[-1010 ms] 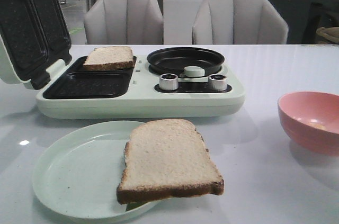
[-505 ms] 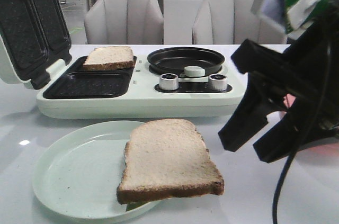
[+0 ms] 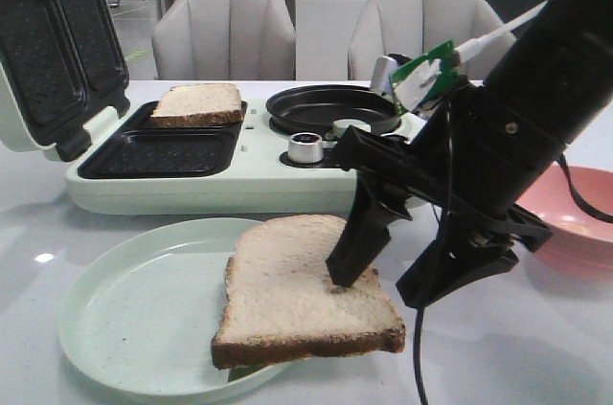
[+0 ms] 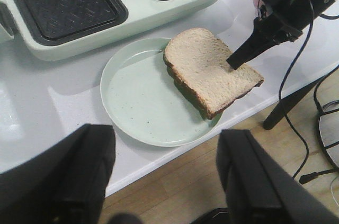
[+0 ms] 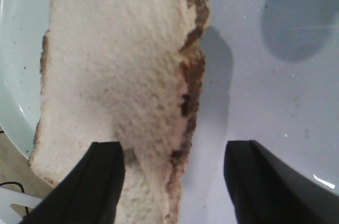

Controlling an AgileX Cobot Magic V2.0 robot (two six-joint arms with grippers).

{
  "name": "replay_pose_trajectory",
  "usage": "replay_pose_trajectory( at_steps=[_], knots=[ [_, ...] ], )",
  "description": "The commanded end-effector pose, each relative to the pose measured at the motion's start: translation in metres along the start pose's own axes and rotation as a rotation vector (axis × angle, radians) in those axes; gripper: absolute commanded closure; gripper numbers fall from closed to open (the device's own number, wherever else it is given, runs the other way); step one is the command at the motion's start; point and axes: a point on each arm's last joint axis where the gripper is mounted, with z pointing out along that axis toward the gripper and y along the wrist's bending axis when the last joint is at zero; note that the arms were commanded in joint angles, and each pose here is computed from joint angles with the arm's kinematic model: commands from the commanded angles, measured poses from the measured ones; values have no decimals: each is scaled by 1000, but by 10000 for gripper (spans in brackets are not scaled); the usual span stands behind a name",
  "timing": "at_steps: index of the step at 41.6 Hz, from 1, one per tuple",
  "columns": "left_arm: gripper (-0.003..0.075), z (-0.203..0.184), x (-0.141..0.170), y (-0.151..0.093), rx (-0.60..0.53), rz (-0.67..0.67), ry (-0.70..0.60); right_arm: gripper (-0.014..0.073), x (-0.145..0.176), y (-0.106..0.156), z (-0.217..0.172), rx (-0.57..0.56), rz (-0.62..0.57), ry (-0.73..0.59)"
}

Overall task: Make breakfast with bread and shrimp
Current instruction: 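Reach the right gripper to the remaining bread slice and grasp it, then carry the bread slice into the sandwich press with the right gripper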

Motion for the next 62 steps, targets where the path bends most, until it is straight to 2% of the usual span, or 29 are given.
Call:
replay_pose_trajectory(
  at_steps=[1, 13, 15, 25, 31, 41, 50, 56, 62],
  knots=[
    [244, -6, -13, -4, 29, -3, -90, 43, -13, 13, -8, -53, -28, -32],
    [244, -6, -13, -4, 29, -3, -90, 59, -21, 12, 2, -64, -31, 0],
    [244, -6, -13, -4, 29, -3, -90, 97, -21, 13, 2, -67, -33, 5],
    [244, -6, -13, -4, 28, -2, -90, 407, -20, 13, 1, -73, -35, 13],
    [244, -6, -13, -3, 27, -1, -91, 478, -20, 16, -2, -76, -42, 3],
    [244, -6, -13, -3, 27, -1, -91, 525, -20, 31, -31, -97, -94, -72],
    [244, -6, -13, -3, 27, -1, -91, 532, -18, 58, -84, -139, -179, -229],
    [244, -6, -13, -3, 27, -1, -91, 532, -31, 79, -113, -196, -199, -362],
    [244, -6, -13, -3, 27, -1, -91, 532, -55, 99, -118, -227, -192, -483]
  ],
)
